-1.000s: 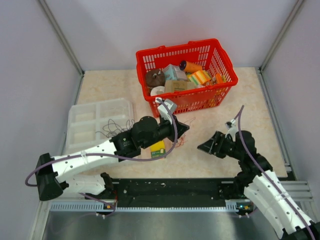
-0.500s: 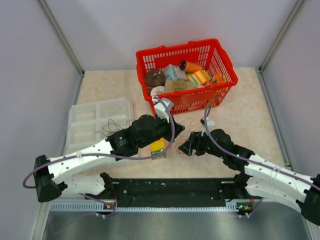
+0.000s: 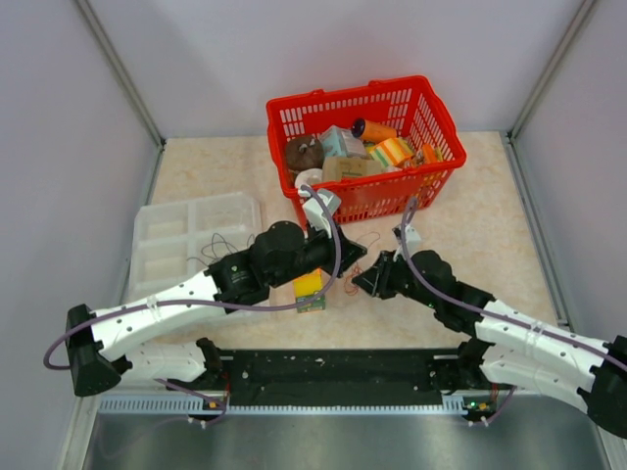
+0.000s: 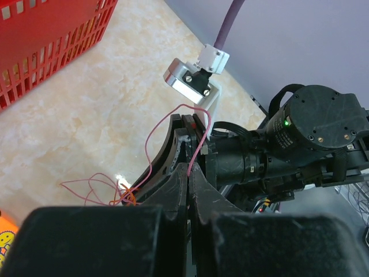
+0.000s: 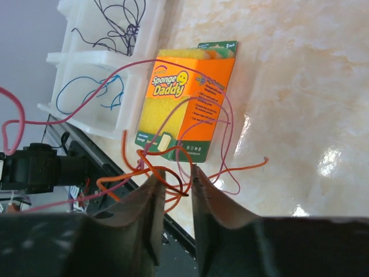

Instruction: Untangle the cables

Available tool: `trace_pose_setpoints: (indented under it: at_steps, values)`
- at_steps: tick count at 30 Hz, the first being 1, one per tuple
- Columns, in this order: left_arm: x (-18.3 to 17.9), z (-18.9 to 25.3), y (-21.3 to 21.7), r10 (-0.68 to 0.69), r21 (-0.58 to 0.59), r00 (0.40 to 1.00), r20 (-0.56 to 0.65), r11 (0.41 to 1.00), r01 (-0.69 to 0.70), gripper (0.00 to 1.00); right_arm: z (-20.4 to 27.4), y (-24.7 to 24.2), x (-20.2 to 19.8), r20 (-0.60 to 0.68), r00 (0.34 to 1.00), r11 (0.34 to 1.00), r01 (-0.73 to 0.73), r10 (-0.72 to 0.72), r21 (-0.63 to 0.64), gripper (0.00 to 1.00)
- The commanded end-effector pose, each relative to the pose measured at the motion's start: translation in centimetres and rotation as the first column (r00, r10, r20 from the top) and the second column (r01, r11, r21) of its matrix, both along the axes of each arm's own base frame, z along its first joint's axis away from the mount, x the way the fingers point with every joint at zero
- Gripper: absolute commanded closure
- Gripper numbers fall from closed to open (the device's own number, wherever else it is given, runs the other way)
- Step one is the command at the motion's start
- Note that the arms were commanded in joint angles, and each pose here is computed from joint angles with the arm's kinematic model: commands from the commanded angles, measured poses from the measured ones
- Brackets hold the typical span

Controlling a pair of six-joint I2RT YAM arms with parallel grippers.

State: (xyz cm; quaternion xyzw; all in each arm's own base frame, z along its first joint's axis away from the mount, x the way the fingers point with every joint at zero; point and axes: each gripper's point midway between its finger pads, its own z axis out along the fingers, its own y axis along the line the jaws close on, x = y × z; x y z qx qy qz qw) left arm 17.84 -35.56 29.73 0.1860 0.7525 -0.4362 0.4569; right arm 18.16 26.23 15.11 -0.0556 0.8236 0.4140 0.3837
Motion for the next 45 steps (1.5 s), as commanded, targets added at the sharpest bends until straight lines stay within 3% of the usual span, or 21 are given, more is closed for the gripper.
trace_pose_setpoints:
  at_steps: [1,7,10,13,18,21,26,32,37,41,45]
  values:
    - [0.0,3.4,-0.4,-0.008,-0.082,0.999,0.033,0.997,0.011,1.0,0.8,-0.2,0.6,0.007,0.998,0.998,0.055,-0.055,0.03,0.81]
    - [1.8,5.2,3.0,0.139,-0.036,0.983,0.121,0.99,-0.136,1.0,-2.1,-4.0,1.3,-0.068,0.972,0.975,0.224,-0.223,0.003,1.0]
    - [2.5,8.4,6.7,0.245,-0.049,0.943,0.226,0.97,-0.24,1.0,-4.3,-7.0,2.2,-0.14,0.937,0.947,0.319,-0.319,-0.018,1.0]
    - [2.2,12.5,11.4,0.346,-0.136,0.883,0.315,0.938,-0.319,1.0,-6.3,-10.5,3.0,-0.197,0.886,0.908,0.414,-0.419,-0.069,1.0]
    - [1.8,14.9,18.1,0.501,-0.208,0.786,0.361,0.865,-0.456,1.0,-7.9,-15.5,3.9,-0.245,0.8,0.836,0.528,-0.548,-0.148,1.0]
    - [2.1,12.9,18.7,0.493,-0.108,0.78,0.386,0.864,-0.492,1.0,-8.4,-17.5,4.4,-0.266,0.759,0.804,0.568,-0.594,-0.175,1.0]
    - [3.4,8.6,19.1,0.523,0.128,0.781,0.341,0.797,-0.59,1.0,-8.1,-19.5,5.1,-0.228,0.739,0.772,0.589,-0.634,-0.238,1.0]
    - [5.3,8.3,23.0,0.651,0.135,0.684,0.331,0.684,-0.717,1.0,-7.7,-19.4,5.3,-0.191,0.787,0.804,0.537,-0.586,-0.256,1.0]
    - [8.6,8.6,27.7,0.782,0.11,0.564,0.266,0.557,-0.823,1.0,-7.5,-18.6,5.1,-0.188,0.82,0.836,0.498,-0.54,-0.23,1.0]
    - [10.2,11.1,31.7,0.878,0.041,0.42,0.23,0.423,-0.905,1.0,-7.1,-18.4,5.1,-0.176,0.833,0.846,0.489,-0.525,-0.213,1.0]
    - [11.4,13.2,36.2,0.958,-0.025,0.196,0.207,0.206,-0.978,1.0,-7.0,-18.1,5.0,-0.173,0.839,0.853,0.482,-0.515,-0.2,1.0]
